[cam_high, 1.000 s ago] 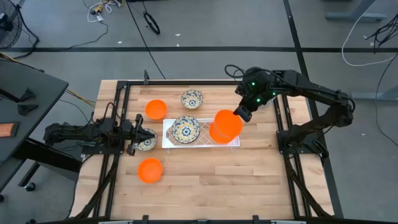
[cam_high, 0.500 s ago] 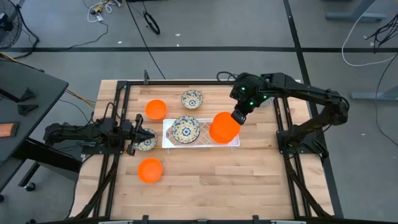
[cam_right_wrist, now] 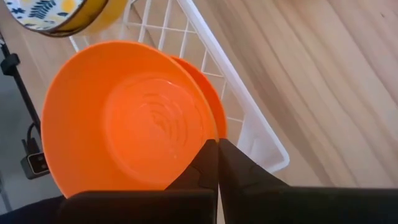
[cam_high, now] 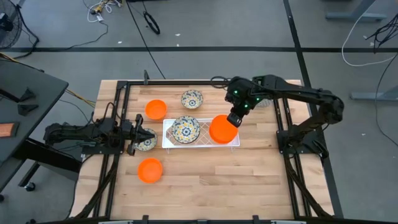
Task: Pick & Place Mini bowls
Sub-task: Stack the orange bowl on the orange bowl on the shelf
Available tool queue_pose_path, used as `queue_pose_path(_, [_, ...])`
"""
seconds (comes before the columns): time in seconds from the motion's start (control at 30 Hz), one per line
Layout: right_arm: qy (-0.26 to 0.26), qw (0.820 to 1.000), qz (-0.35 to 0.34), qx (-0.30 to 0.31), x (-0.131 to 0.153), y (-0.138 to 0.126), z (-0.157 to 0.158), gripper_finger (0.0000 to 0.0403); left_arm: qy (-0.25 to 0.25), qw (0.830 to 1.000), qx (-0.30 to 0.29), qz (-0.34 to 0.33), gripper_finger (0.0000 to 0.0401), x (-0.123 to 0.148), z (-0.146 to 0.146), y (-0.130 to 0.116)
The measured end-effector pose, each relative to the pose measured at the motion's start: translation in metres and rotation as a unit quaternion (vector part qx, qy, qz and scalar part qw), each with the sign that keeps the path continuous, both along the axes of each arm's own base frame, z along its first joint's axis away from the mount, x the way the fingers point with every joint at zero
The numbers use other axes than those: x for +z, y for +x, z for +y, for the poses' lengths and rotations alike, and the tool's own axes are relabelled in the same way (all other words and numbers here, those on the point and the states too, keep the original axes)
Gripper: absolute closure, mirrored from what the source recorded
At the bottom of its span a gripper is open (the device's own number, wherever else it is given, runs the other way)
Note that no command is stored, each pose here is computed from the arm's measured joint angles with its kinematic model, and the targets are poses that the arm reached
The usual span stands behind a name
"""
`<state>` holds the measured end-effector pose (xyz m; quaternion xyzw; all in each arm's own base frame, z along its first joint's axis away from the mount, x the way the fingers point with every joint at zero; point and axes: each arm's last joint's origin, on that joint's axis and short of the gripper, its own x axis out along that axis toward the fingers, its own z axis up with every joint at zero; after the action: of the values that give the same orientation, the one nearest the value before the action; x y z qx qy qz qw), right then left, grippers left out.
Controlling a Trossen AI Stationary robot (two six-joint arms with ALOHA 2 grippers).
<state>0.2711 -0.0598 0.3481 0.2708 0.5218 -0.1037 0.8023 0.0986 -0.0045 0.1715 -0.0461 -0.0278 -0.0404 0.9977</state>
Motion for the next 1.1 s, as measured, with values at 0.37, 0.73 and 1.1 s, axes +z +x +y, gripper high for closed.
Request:
queue_pose_path(0.37, [0.001, 1.000, 0.013, 0.005, -0.0075, 0.0067, -0.0016, 0.0403, 0.000, 1.000, 0.000, 0.000, 0.0378, -0.0001, 0.0000, 0.0000])
queue_pose_path(0.73, [0.000, 1.000, 0.016, 0.008, -0.0089, 0.0079, -0.0019, 0.0403, 0.000, 1.000, 0.000, 0.000, 0.0378, -0.0001, 0.0000, 0.0000])
queue_pose_path(1.1, [-0.002, 1.000, 0.015, 0.012, -0.0089, 0.0079, -0.0019, 0.0399, 0.000, 1.000, 0.000, 0.000, 0.0378, 0.0000, 0.0000, 0.0000])
